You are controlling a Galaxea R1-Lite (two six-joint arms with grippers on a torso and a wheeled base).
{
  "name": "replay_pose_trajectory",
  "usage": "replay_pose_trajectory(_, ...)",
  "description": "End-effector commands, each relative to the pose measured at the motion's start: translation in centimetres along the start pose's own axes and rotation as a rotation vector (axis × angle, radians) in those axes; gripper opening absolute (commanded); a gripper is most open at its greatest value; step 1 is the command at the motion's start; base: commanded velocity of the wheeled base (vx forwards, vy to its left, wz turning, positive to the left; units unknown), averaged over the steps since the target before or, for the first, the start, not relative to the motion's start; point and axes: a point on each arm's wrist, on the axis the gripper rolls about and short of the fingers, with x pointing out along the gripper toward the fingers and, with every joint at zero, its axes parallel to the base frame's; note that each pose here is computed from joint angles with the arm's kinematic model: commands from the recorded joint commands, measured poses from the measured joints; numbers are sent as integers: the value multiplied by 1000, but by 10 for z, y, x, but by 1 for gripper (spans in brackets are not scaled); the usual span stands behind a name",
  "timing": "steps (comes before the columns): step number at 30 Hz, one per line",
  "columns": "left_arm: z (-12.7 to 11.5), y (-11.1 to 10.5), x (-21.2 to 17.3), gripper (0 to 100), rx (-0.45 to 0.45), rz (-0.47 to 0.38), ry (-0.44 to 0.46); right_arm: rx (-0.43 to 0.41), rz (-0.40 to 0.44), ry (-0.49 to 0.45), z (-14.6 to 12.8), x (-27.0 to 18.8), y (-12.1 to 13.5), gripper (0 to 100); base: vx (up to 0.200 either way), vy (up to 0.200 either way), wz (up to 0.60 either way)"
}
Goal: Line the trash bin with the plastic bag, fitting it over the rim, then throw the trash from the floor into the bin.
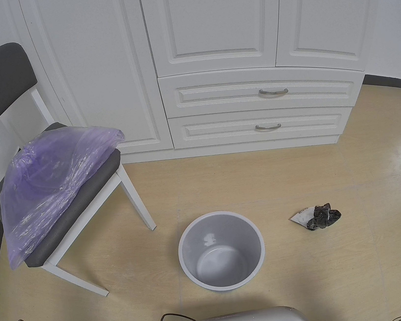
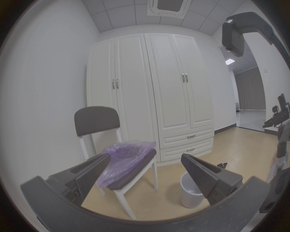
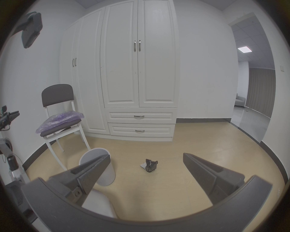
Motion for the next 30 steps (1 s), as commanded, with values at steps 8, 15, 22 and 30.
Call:
replay_pose_trajectory(8,-1,0,-2,100,-38,31,23,-64,40,-11,-4,0,1,100,0,0,0)
replay_pose_trajectory(15,9,2,-4,100,-62,53,37,105,71,-270,40,-12,1,100,0,0,0)
replay_pose_trajectory(22,48,10,26,100,-61,58,182,-71,132,-82,75,4,3,100,0,0,0)
replay_pose_trajectory(30,70,22,77,100,149,146,360,-203,88,47,124,52,3,100,0,0,0)
